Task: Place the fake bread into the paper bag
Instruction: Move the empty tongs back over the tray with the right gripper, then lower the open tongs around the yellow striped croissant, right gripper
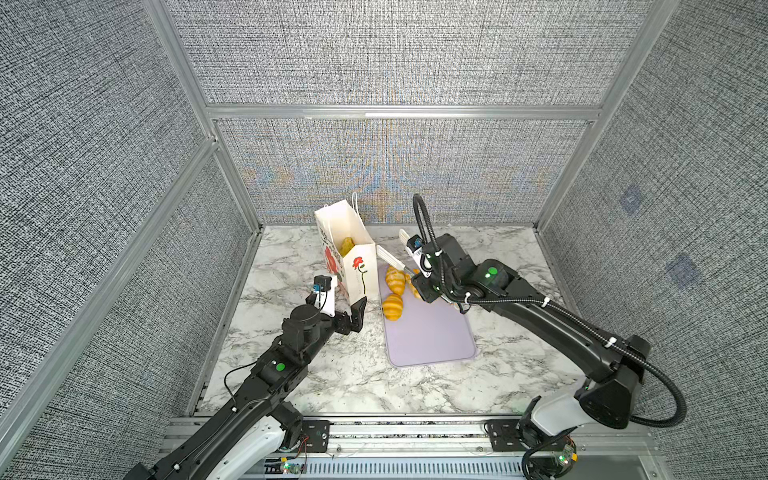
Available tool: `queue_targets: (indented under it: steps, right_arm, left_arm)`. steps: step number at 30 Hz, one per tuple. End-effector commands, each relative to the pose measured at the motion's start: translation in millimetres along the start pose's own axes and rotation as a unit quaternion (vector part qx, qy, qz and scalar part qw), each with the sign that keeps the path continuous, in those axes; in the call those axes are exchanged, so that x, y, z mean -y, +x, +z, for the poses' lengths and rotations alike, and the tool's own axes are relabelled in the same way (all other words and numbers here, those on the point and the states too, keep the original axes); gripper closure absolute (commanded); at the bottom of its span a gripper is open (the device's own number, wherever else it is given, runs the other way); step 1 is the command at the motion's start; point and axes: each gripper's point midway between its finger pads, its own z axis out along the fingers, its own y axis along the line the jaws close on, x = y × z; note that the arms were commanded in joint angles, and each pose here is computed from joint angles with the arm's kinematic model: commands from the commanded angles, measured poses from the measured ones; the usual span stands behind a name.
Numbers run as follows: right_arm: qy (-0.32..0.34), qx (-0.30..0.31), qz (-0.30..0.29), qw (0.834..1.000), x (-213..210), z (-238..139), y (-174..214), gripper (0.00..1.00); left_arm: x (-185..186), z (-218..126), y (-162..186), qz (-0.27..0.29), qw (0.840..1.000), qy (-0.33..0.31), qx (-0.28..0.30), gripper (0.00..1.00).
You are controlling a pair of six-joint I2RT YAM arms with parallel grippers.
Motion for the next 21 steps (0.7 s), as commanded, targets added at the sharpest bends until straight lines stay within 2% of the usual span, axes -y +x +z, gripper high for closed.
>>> queue_targets:
  steps: [1,8,13,21]
  right_arm:
    - [0.012,-0.01,0.023,1.0,3.7,1.1,12.7,0.43]
    - [0.006,-0.091,0.044,0.995,-6.1,24.4,65.9,0.43]
    - [0.023,-0.179,0.044,0.983,-19.0,52.2,111.3,0.44]
    - [0.039,-0.24,0.016,0.97,-48.4,83.3,134.6,0.43]
  left_arm:
    - [-1.5,2.8,0.5,-0.014,1.0,-0.007,0.009,0.01]
    - [-7.9,5.3,16.3,-0.023,1.0,-0.019,-0.003,0.01]
    - [-12.1,4.8,20.0,-0.022,0.999,-0.028,-0.004,0.01]
    - [-9.8,7.8,21.7,-0.013,1.0,-0.024,-0.014,0.01]
